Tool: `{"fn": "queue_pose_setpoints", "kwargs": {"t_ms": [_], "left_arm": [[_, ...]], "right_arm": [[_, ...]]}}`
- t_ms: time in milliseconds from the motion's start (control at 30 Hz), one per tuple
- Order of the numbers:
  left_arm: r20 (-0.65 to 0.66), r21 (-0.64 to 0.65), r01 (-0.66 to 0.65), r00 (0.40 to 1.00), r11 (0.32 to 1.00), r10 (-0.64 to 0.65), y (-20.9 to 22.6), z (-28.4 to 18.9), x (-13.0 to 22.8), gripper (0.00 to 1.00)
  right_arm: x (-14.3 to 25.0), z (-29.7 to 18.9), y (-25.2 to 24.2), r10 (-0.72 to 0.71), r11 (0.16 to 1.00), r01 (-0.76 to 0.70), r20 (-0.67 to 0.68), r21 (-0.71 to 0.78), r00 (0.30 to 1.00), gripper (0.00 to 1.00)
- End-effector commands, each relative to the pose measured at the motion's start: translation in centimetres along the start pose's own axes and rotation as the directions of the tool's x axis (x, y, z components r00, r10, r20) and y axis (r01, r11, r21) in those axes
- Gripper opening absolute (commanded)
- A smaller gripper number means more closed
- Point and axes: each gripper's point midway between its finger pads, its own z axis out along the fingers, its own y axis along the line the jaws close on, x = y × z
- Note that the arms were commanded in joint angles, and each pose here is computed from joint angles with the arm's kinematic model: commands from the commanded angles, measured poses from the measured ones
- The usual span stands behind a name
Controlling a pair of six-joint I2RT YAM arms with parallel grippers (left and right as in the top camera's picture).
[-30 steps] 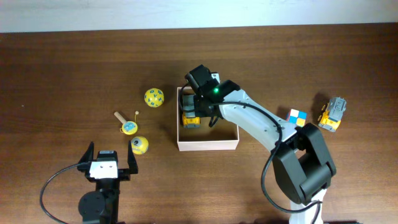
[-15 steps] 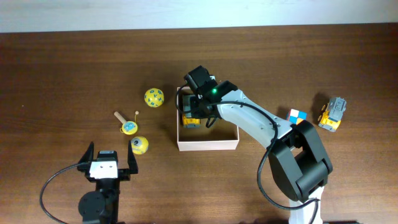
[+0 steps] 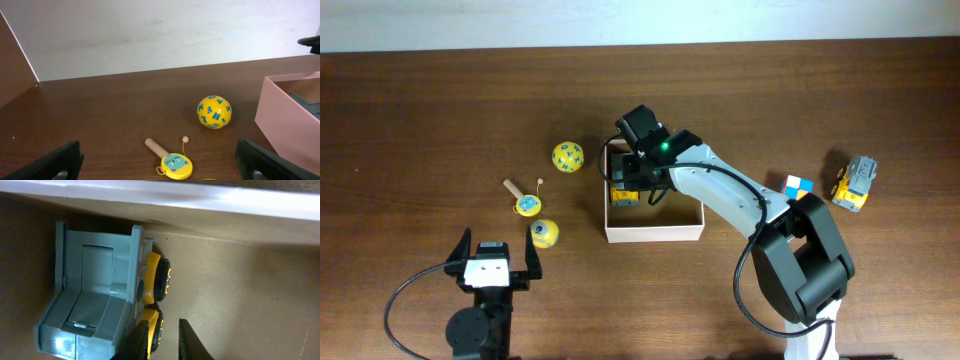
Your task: Pack container
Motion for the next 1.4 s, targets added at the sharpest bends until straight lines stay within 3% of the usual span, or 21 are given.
{"fn": "queue_pose_setpoints", "kwargs": {"t_ms": [0,267,367,800,867,1000,1100,1367], "left_arm": [[-0.002,0.014,-0.016,1.000,1.000,0.016,-0.3,0.0,0.3,0.99],[-0.002,0.014,-0.016,1.000,1.000,0.016,-0.3,0.0,0.3,0.99],[-0.002,0.014,-0.016,1.000,1.000,0.016,-0.3,0.0,0.3,0.99],[-0.002,0.014,-0.016,1.000,1.000,0.016,-0.3,0.0,0.3,0.99],[-0.002,0.014,-0.016,1.000,1.000,0.016,-0.3,0.0,0.3,0.99],[-0.002,0.014,-0.016,1.000,1.000,0.016,-0.3,0.0,0.3,0.99],[-0.002,0.014,-0.016,1.000,1.000,0.016,-0.3,0.0,0.3,0.99],[-0.002,0.014,-0.016,1.000,1.000,0.016,-0.3,0.0,0.3,0.99]], "right_arm": [[0.7,0.8,-0.3,0.009,1.000,-0.009,-0.029,-0.005,1.000,0.16],[0.2,0.7,-0.8,-0.018,1.000,0.018,-0.011,0.022,1.000,0.17],[-0.3,0.1,-1.5,-0.024,0.997,0.024,-0.001,0.073,1.000,0.33],[-3.7,-5.7,-2.1,-0.083,0.979,0.073,0.044,0.193,0.996,0.44],[-4.4,-7.6,-2.4,-0.086,0.971,0.071,0.054,0.227,0.995,0.49],[-5.5,-11.1,-4.0,-0.074,0.956,0.049,0.075,0.289,0.994,0.77],[-5.9,-13.3,-6.7,-0.021,0.951,-0.003,0.074,0.310,0.997,0.91],[-5.2,-18.2,-18.9,0.199,0.888,-0.200,0.046,0.413,0.979,0.93]]}}
